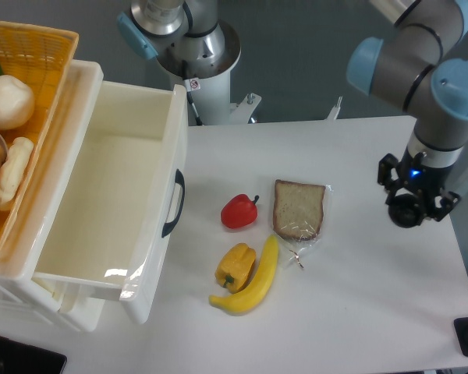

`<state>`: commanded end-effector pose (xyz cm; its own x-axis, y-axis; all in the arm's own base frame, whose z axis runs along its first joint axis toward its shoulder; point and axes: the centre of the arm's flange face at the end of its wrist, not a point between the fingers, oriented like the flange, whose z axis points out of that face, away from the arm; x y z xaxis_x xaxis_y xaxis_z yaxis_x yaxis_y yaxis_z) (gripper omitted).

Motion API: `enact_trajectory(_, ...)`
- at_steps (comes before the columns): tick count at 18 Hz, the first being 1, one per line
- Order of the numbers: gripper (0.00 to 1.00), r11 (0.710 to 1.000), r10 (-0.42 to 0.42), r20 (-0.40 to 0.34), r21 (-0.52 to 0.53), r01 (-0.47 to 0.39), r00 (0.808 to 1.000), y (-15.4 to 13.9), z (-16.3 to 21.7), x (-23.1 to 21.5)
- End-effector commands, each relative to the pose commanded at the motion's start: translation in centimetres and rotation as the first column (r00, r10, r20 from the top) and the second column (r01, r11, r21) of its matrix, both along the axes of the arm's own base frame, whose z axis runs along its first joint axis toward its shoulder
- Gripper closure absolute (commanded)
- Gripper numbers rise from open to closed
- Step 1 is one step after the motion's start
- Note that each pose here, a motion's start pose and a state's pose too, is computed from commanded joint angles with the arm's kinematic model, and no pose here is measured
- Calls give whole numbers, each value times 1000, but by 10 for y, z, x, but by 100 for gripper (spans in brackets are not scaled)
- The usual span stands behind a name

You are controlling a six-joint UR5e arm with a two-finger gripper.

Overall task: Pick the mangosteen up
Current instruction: 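Lift the held mangosteen up off the table and away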

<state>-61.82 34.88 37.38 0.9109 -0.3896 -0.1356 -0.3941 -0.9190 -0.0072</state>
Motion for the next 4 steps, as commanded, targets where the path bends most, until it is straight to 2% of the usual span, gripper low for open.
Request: enact_trajectory(4, 80, 1000, -5, 2, 1, 5, 1000, 1, -1, 1)
